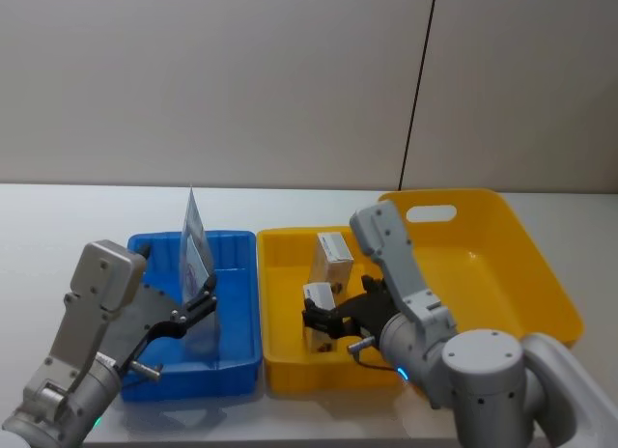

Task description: Bimanual collaborative sorting of washing and personal care products

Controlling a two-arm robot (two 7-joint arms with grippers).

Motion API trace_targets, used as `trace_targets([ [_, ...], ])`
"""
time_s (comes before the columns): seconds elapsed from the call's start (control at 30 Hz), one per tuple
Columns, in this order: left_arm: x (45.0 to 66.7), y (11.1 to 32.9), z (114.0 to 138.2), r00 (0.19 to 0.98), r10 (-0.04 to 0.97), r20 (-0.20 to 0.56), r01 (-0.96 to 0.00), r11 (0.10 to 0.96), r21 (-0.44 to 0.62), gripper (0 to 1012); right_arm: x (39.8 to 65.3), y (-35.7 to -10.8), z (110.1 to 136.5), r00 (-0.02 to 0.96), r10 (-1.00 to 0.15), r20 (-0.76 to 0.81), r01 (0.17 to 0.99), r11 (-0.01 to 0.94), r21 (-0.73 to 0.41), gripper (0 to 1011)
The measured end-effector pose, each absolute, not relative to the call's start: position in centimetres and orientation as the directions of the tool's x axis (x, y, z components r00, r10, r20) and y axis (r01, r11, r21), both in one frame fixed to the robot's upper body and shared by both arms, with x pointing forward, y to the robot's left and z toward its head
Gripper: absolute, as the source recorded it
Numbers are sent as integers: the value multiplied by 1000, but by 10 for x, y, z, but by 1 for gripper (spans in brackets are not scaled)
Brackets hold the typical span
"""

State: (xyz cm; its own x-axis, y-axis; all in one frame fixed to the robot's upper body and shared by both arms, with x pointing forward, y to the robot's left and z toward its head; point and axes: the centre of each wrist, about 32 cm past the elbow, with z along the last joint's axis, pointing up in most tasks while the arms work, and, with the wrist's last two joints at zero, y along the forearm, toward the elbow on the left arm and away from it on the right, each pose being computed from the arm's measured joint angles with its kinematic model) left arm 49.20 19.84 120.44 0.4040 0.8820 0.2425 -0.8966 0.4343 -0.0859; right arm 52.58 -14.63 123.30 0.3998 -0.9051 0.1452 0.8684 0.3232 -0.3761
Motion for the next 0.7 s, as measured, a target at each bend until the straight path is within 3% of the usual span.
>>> trace_targets([
  [0.7,492,198,1204,404,882,242,-897,434,-86,1001,541,-125,1214,385,-908,167,856,283,-433,1003],
])
